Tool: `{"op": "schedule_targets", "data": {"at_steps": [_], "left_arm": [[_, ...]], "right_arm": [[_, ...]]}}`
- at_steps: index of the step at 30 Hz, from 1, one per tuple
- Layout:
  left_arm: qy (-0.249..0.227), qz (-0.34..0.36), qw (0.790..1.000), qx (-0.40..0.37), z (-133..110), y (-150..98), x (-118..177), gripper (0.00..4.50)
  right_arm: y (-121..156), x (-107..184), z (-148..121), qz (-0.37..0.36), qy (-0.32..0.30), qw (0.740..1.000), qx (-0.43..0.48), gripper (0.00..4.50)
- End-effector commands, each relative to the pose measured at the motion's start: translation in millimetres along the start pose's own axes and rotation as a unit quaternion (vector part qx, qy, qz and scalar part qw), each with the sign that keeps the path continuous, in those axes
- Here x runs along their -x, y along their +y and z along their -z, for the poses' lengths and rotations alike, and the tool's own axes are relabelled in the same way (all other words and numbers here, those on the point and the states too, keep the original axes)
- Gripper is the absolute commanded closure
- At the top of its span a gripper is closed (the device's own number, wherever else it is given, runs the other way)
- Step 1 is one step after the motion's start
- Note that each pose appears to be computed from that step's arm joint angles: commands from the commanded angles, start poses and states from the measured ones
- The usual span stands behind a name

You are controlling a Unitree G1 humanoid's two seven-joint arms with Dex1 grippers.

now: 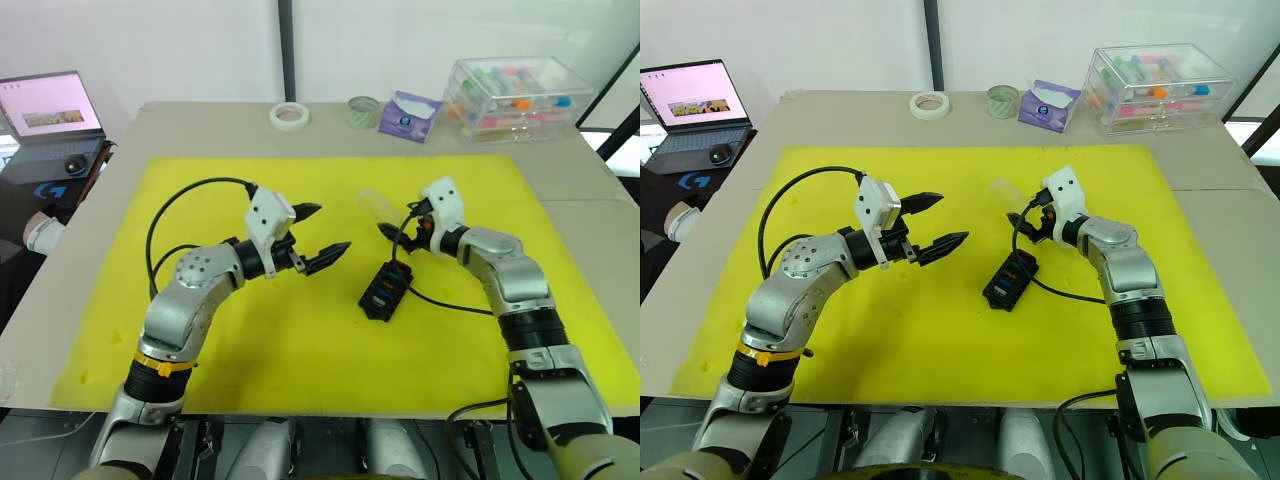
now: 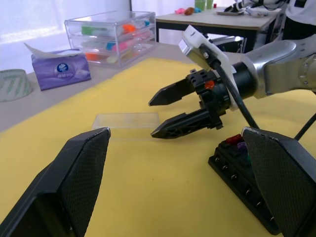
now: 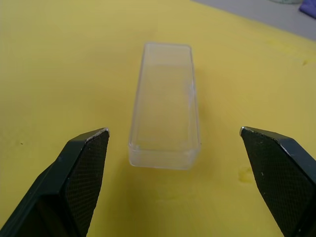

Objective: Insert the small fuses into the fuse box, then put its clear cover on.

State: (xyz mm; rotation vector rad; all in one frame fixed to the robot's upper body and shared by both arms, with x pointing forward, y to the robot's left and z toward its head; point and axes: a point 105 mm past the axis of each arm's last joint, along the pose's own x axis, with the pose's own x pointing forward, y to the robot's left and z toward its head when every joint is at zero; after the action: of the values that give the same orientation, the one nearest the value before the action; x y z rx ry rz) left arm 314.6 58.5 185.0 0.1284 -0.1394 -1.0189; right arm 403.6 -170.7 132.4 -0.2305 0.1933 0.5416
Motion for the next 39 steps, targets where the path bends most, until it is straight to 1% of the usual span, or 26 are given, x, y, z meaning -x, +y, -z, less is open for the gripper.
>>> {"op": "schedule_targets", "data": {"at_steps": [1, 7, 10, 13, 17, 19, 24, 30, 36, 39], "left_arm": [[-0.016, 0.007, 1.0, -0.017, -9, -4, -4, 0.0], [-0.015, 0.008, 1.0, -0.016, -8, -5, -4, 0.0], [-0.014, 0.008, 1.0, -0.017, -9, -5, -4, 0.0], [-0.014, 0.008, 1.0, -0.018, -9, -5, -3, 0.0], [-0.011, 0.004, 1.0, -0.021, -7, -4, -2, 0.0], [-0.011, 0.005, 1.0, -0.022, -7, -4, -2, 0.0], [-0.01, 0.006, 1.0, -0.02, -6, -3, -2, 0.0], [-0.008, 0.012, 1.0, -0.014, -3, -5, -2, 0.0], [-0.001, 0.035, 0.999, -0.015, 4, -19, 5, 0.0], [0.015, 0.067, 0.998, -0.013, 13, -37, 13, 0.0]], "right_arm": [[0, -3, -19, -0.001, -0.032, 0.999, 0.013, 0.02], [4, -9, -18, -0.012, -0.03, 0.999, 0.005, 0.02], [5, -14, -16, -0.005, -0.025, 1.0, 0.007, 0.02], [6, -15, -16, -0.009, -0.031, 0.999, 0.0, 0.66], [9, -13, -9, -0.014, -0.023, 1.0, 0.005, 2.0], [10, -13, -10, -0.013, -0.027, 1.0, -0.003, 2.61], [5, -11, -12, -0.004, -0.03, 1.0, 0.002, 2.65], [-2, 4, -37, -0.008, -0.063, 0.998, 0.015, 2.65], [-9, 34, -63, -0.01, -0.087, 0.995, 0.047, 2.65], [-6, 50, -68, -0.012, -0.1, 0.993, 0.058, 2.65]]}}
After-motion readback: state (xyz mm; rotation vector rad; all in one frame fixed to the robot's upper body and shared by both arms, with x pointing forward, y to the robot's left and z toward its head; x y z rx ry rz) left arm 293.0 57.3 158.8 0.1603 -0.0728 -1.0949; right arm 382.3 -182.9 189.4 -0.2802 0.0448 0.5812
